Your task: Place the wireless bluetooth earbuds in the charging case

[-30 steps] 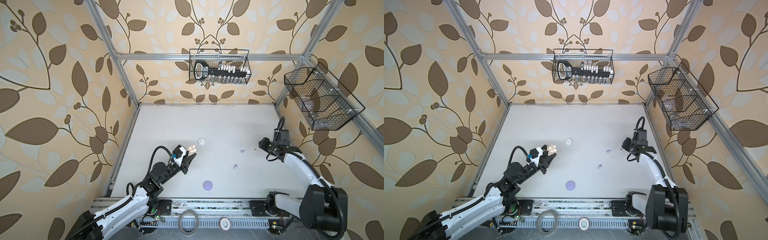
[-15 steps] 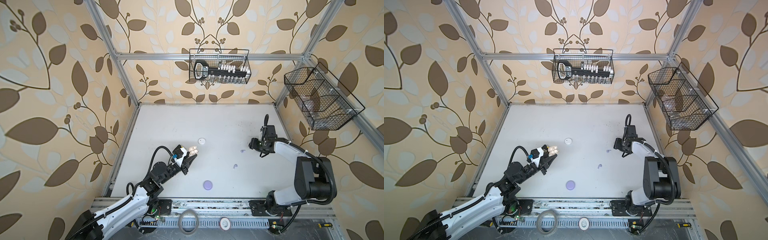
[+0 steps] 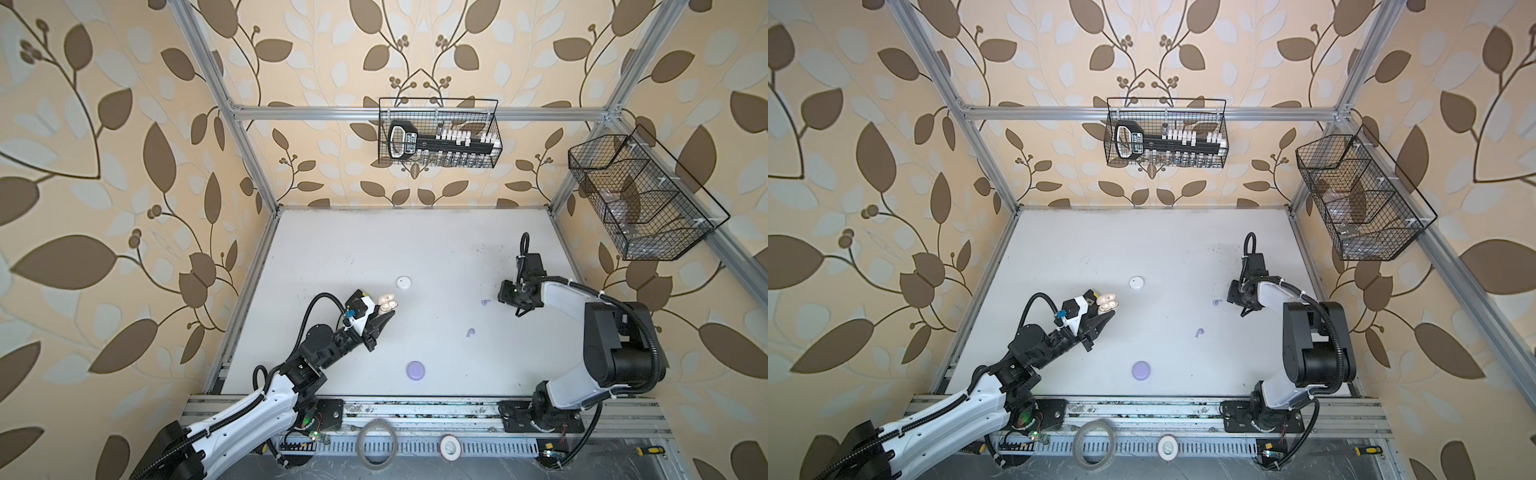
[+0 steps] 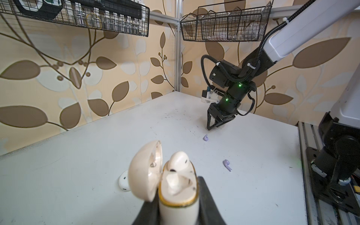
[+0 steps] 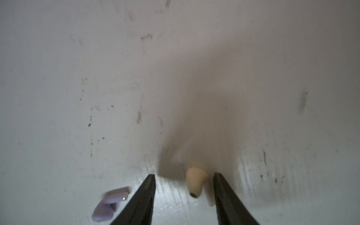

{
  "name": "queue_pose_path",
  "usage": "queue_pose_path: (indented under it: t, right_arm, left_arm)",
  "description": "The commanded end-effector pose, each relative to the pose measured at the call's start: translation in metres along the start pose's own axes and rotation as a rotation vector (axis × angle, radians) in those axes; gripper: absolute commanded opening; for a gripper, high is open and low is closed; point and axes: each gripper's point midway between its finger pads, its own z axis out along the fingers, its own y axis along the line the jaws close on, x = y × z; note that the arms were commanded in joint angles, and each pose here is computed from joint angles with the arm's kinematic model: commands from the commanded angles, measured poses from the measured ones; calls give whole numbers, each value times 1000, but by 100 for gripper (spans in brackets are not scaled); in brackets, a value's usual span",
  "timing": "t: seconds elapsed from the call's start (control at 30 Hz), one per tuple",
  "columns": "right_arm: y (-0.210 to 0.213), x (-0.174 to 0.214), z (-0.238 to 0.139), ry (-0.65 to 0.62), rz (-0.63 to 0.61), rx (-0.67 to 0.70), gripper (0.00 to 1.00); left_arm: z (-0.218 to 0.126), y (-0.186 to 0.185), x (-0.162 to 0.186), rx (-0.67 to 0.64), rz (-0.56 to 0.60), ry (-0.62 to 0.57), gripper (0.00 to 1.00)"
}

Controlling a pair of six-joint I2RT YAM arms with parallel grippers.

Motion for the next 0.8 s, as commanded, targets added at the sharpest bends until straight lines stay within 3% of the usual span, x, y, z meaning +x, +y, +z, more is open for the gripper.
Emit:
queue_pose_path:
  t: [0.0, 0.17, 0.33, 0.67, 0.77]
  right_arm:
    - [-3, 6, -7, -11, 8, 6, 44]
    - [1, 5, -9, -15, 15, -23, 37]
    - [-7, -12, -15, -19, 22, 49, 37]
    - [-15, -24, -11, 199, -119, 227, 41]
    - [-12, -19, -2, 216, -126, 224, 40]
  left_arm:
    - [-1, -6, -21, 26, 30, -68, 0]
    - [-2, -6, -21, 23, 33, -66, 0]
    - [-2, -6, -22, 21, 35, -67, 0]
    - [-4, -8, -26, 28, 36, -77, 0]
    - [-4, -9, -27, 31, 40, -80, 0]
